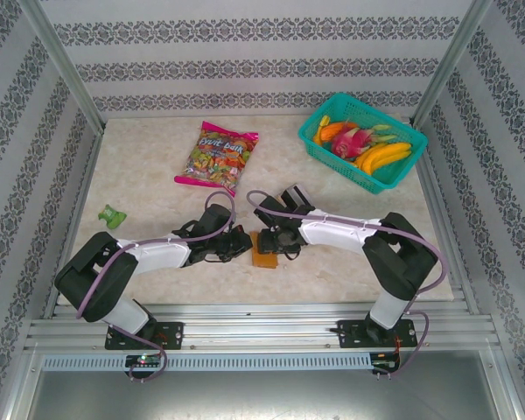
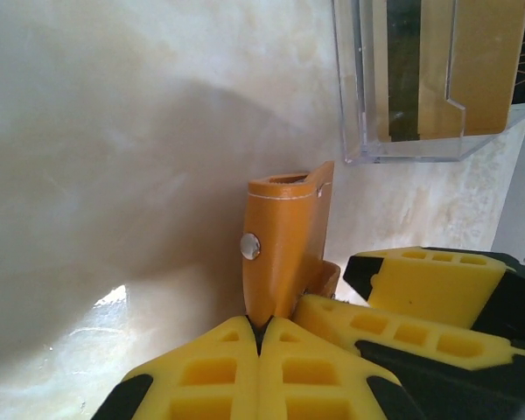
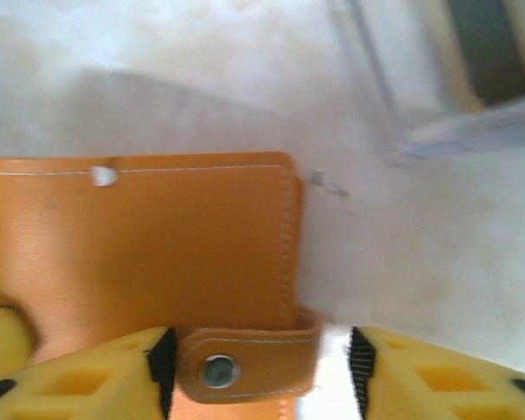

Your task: Put the credit cards into the card holder

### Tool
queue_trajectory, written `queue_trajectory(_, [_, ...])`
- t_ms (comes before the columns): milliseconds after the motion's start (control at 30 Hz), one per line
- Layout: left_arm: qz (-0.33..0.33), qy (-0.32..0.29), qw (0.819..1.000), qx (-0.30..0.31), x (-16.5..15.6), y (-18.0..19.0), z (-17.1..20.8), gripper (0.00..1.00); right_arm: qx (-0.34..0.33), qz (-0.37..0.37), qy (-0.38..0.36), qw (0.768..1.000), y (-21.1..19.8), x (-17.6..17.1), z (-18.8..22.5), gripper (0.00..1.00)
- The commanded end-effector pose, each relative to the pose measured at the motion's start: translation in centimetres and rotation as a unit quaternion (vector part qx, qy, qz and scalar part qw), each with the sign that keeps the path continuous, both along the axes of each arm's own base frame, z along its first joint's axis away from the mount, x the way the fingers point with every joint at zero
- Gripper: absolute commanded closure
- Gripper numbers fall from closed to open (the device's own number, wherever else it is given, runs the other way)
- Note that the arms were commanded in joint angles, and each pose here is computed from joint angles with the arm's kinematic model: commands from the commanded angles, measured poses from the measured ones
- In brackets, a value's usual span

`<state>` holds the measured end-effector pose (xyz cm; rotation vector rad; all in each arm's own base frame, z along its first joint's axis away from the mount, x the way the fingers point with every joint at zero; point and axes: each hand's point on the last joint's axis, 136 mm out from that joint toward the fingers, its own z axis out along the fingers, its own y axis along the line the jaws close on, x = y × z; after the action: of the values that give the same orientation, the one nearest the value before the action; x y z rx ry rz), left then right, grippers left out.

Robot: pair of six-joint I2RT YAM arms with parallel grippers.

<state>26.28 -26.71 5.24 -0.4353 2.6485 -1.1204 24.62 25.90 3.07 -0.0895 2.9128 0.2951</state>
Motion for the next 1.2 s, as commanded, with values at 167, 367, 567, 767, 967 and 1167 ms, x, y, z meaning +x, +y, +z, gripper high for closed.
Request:
queue_trajectory(167, [-0.005, -0.016, 1.000, 0.000, 0.8, 0.0, 0.9, 1.00, -0.032, -0.046, -0.010, 0.998, -4.6, -0.2, 0.1, 0.65])
queue_trajectory(367, [-0.007, -0.014, 1.000, 0.002, 0.8, -0.1, 0.7, 1.00, 0.024, -0.046, 0.009, 0.999, -2.8, -0.3, 0.0, 0.74])
queue_trajectory(567, [-0.009, -0.011, 0.999, 0.029, 0.8, 0.5, 0.6, 0.87, 0.075, -0.048, 0.008, 0.996, -2.1, -0.2, 1.3, 0.92])
queue_trajectory(767, [-0.019, -0.015, 0.994, 0.103, 0.8, 2.1, 1.1, 0.46, 0.173, -0.032, -0.026, 0.984, -0.6, -0.2, 6.0, 0.94])
queue_trajectory(967, [-0.046, -0.032, 0.995, 0.085, 0.9, 0.3, 2.7, 0.42, 0.237, -0.028, -0.027, 0.971, 0.5, -0.3, 8.2, 0.93])
queue_trajectory(1167, [-0.059, -0.042, 0.996, 0.050, 1.0, -0.9, 3.6, 0.36, 0.265, -0.028, -0.021, 0.963, 1.2, -0.3, 8.6, 0.92])
